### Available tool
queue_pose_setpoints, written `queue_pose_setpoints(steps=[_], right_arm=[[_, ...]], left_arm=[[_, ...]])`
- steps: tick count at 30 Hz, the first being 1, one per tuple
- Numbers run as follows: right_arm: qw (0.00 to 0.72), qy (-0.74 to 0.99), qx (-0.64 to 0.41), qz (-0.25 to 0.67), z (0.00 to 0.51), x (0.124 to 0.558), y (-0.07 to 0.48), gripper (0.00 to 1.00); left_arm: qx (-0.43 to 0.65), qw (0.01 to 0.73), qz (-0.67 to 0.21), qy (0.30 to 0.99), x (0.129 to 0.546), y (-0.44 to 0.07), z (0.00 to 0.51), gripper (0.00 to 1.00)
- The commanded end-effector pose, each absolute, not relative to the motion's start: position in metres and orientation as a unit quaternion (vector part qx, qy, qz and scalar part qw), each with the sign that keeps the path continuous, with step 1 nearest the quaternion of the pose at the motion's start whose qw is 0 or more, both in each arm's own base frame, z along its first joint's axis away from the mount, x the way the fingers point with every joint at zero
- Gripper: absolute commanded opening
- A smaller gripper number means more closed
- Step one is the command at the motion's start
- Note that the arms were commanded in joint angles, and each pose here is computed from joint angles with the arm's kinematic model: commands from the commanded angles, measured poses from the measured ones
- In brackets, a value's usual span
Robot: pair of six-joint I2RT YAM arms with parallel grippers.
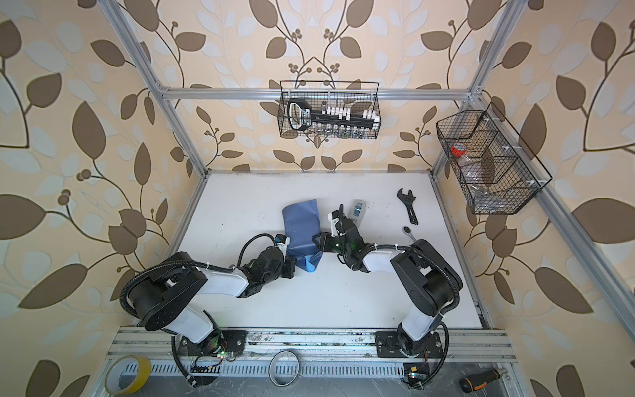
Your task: Wrap the gift box in paper
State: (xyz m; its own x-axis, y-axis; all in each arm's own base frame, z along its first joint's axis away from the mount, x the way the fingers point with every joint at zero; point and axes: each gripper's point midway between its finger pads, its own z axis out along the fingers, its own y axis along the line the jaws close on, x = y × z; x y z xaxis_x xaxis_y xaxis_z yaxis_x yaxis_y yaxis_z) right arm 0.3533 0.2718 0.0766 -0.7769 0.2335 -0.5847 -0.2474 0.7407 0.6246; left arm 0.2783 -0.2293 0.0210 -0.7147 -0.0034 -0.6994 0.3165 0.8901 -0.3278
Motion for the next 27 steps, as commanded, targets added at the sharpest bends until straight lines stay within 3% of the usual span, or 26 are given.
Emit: queue_pose_setpoints(steps=[1, 18, 27], right_arm=[[0.301, 0.893, -0.004, 0.334, 0.053, 0.344, 0.268, 0.48], [0.302, 0.892, -0.003, 0.336, 0.054, 0.344, 0.269, 0.48], [0.301, 0.892, -0.005, 0.337, 0.053, 0.343, 0.270, 0.48]], left_arm=[[0.105, 0.313, -0.179, 0.927, 0.244, -0.212, -0.012, 0.03], [0.159, 0.295, -0.200, 0.921, 0.221, -0.236, -0.016, 0.03], [0.120, 0.358, -0.178, 0.909, 0.243, -0.221, 0.025, 0.03]])
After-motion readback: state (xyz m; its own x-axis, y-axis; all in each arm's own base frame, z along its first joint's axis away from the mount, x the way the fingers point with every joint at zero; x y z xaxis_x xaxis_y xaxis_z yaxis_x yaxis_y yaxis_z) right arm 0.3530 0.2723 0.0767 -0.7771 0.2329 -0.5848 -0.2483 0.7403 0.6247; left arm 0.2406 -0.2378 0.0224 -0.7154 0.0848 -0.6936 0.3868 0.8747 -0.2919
